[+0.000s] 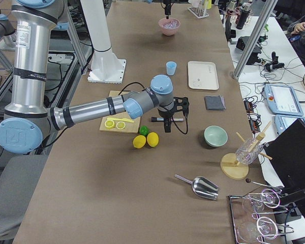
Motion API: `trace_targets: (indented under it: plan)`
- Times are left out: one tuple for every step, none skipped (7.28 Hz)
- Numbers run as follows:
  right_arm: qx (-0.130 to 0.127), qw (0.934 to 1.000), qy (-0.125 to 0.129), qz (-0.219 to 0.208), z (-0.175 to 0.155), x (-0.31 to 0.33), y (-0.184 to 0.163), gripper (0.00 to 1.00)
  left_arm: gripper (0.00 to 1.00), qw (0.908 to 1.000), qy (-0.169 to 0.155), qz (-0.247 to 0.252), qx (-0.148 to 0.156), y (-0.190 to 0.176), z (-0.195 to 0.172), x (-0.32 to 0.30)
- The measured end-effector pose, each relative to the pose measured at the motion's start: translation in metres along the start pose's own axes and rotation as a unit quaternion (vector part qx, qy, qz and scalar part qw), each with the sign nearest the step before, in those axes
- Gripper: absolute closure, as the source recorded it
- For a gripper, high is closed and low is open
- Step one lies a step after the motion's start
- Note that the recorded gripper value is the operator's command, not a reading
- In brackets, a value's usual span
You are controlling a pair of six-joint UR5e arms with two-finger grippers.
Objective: Mash ice and strawberries in cup
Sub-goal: 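Lower the left gripper into the pink bowl and grasp an ice cube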
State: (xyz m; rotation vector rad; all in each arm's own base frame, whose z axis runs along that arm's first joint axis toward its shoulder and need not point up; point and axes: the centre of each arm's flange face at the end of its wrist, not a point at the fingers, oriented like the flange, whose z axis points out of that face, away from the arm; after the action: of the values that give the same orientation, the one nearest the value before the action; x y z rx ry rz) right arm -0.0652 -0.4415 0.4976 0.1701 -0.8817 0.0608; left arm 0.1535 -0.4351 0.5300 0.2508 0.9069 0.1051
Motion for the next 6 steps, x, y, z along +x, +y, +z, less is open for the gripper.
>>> trace_targets:
  plan:
    - [0.000,1.0000,0.000,-0.001,0.000,0.000,0.000,0.00,0.03,1.0000,-0.002,-0.005,0.000,-0.001,0.011,0.008]
    - [0.000,1.0000,0.000,-0.001,0.001,0.000,0.000,0.00,0.03,0.9999,-0.011,-0.008,0.004,0.001,0.025,0.014]
    - [0.000,1.0000,0.001,-0.001,0.001,0.000,0.000,0.00,0.03,0.9998,-0.019,-0.008,0.006,0.003,0.037,0.015]
    - [0.001,1.0000,0.002,-0.002,0.001,0.001,0.000,0.00,0.03,0.9997,-0.023,-0.009,0.006,0.006,0.044,0.013]
    - [0.002,1.0000,0.004,-0.002,0.001,0.001,-0.001,0.00,0.03,0.9997,-0.023,-0.007,0.005,0.009,0.050,0.011]
    - [0.003,1.0000,0.005,-0.002,0.001,0.001,-0.001,0.00,0.05,0.9998,-0.020,-0.006,0.005,0.012,0.056,0.010]
